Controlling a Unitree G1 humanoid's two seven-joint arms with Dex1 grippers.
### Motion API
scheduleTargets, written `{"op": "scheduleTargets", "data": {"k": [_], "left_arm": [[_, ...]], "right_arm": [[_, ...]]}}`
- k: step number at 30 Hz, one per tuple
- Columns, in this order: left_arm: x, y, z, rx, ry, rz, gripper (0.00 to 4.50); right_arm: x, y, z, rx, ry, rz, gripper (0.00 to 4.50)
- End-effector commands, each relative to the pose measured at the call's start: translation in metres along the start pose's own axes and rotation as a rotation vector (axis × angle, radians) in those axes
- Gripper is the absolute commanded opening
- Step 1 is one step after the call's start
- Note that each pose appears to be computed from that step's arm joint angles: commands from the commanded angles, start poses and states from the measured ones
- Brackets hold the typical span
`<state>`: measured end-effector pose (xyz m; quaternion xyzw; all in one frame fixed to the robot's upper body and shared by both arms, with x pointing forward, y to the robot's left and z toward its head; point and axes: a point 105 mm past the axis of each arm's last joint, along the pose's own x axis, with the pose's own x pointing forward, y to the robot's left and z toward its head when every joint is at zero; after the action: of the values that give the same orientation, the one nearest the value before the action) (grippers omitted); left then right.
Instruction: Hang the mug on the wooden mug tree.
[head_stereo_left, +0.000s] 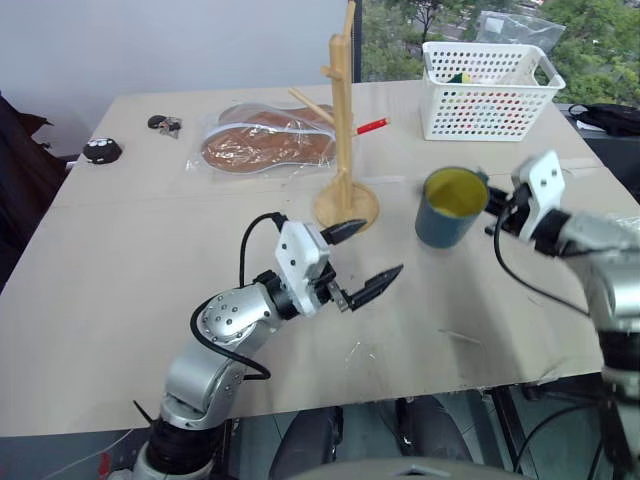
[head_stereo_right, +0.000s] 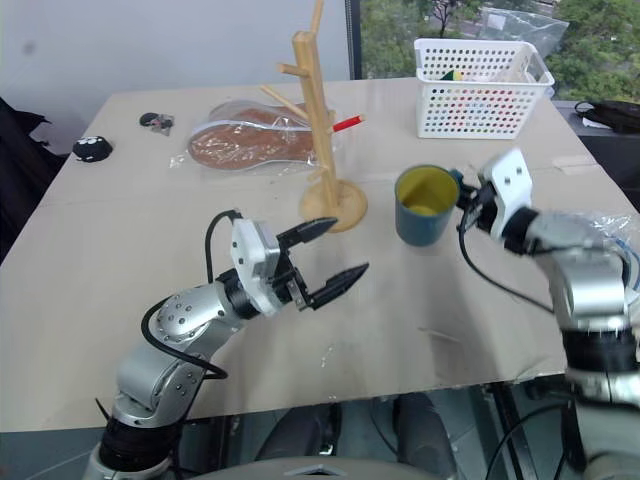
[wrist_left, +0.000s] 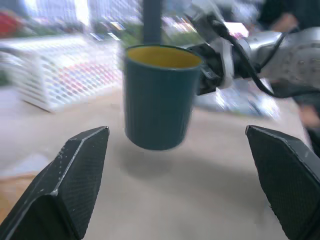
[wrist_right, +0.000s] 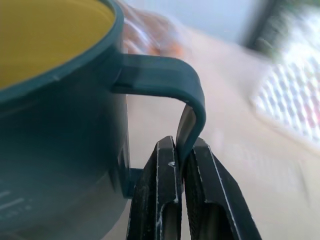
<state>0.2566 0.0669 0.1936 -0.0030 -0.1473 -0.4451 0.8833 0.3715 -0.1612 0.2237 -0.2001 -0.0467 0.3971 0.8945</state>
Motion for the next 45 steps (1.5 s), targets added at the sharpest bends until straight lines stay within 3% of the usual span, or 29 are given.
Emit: {"op": "scheduleTargets", "data": {"k": [1,5,15,34,44,45], "left_arm": [[-0.007,0.009,0.017,0.041,-0.095,0.101,4.50],[-0.014,0.015,0.026,0.089,-0.153,0.197,4.50],[-0.019,0.018,0.038,0.109,-0.225,0.318,4.50],[-0.021,0.008,0.030,0.146,-0.197,0.295,4.50],[-0.023,0.006,0.027,0.155,-0.199,0.302,4.50],[-0.024,0.006,0.026,0.155,-0.199,0.303,4.50]], "right_arm": [[0.016,-0.018,0.021,-0.157,-0.010,0.142,0.05],[0.035,-0.036,0.048,-0.261,0.000,0.240,0.05],[0.058,-0.023,0.073,-0.434,0.055,0.437,0.05],[0.092,-0.012,0.105,-0.483,0.055,0.392,0.05],[0.105,-0.006,0.110,-0.490,0.063,0.362,0.05],[0.105,-0.007,0.110,-0.492,0.062,0.357,0.60]]}}
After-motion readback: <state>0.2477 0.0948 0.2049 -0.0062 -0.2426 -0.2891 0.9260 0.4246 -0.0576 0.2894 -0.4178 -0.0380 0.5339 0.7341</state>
